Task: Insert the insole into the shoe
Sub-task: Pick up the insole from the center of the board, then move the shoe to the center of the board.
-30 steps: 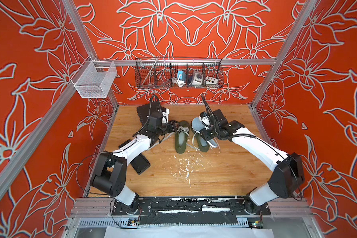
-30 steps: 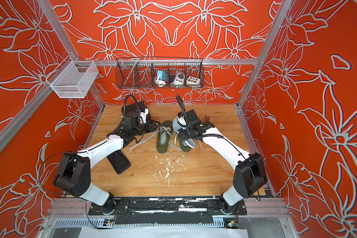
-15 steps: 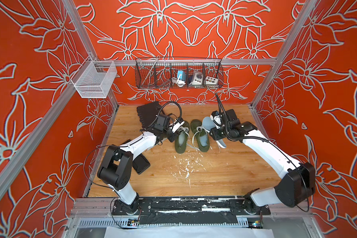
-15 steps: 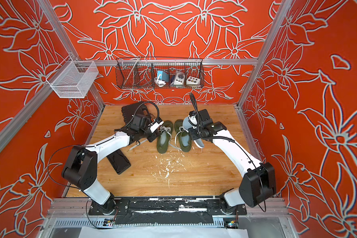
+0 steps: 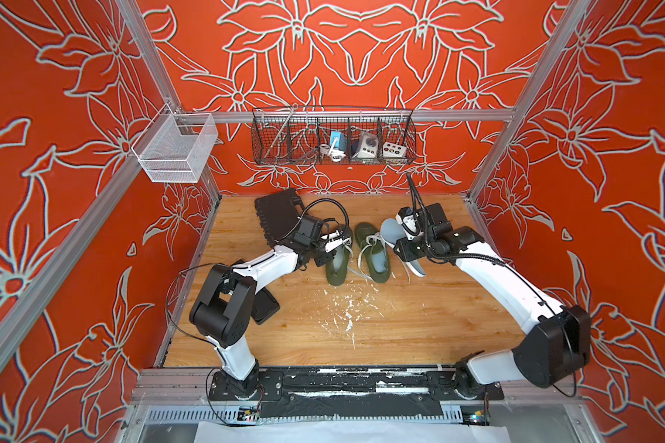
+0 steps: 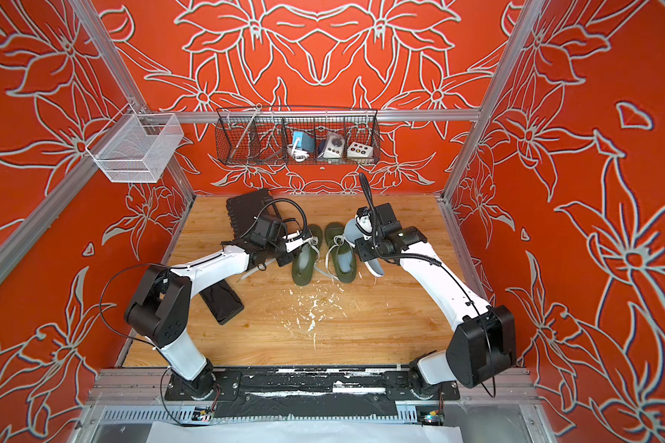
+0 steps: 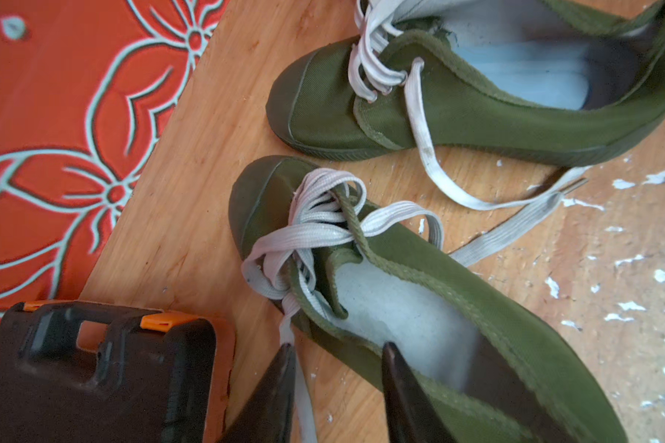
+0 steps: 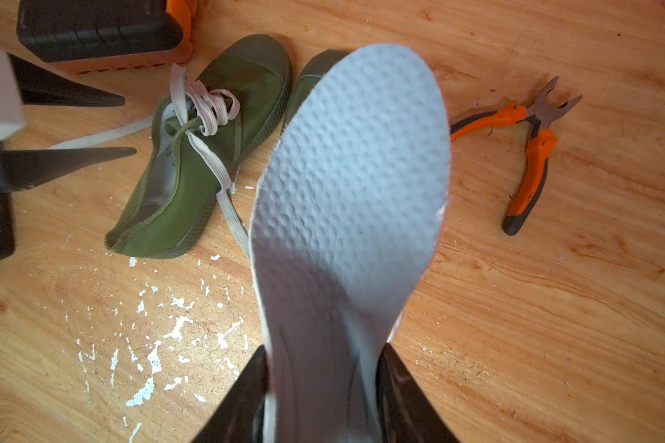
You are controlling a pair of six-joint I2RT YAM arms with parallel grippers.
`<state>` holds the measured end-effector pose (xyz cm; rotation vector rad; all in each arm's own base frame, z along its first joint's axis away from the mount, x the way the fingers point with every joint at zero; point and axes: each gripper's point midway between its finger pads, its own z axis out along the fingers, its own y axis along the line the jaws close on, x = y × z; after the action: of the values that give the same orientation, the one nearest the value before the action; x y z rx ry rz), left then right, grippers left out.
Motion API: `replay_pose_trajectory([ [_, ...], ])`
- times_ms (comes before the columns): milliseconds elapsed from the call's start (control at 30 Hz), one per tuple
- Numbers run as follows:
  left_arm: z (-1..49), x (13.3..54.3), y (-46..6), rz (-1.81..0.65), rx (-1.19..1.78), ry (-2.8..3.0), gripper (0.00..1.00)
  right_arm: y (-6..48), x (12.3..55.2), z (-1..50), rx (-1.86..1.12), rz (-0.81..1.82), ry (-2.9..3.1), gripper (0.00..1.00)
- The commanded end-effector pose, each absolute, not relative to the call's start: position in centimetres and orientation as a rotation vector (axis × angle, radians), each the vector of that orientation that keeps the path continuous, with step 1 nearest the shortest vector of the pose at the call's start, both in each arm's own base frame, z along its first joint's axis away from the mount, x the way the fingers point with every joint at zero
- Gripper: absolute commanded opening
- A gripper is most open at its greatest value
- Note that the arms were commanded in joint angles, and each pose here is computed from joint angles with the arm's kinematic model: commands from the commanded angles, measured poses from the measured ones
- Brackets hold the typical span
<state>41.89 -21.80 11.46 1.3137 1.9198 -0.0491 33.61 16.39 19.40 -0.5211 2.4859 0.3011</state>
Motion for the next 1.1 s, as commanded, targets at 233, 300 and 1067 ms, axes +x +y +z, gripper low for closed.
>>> replay_pose_trajectory([
  [233,10.7,43.7,-23.8,0.027,1.351,1.885,0.39,15.3,33.0,19.5,-0.529,0.289,2.501,0.46],
  [300,10.5,44.3,-23.8,0.061,1.345,1.890,0.38,15.2,33.0,19.6,-0.527,0.288,2.500,0.46],
  [1067,10.0,45.7,-23.1,0.105,1.229,2.158,0.00,14.5,32.9,19.2,-0.529,0.278,2.520,0.46],
])
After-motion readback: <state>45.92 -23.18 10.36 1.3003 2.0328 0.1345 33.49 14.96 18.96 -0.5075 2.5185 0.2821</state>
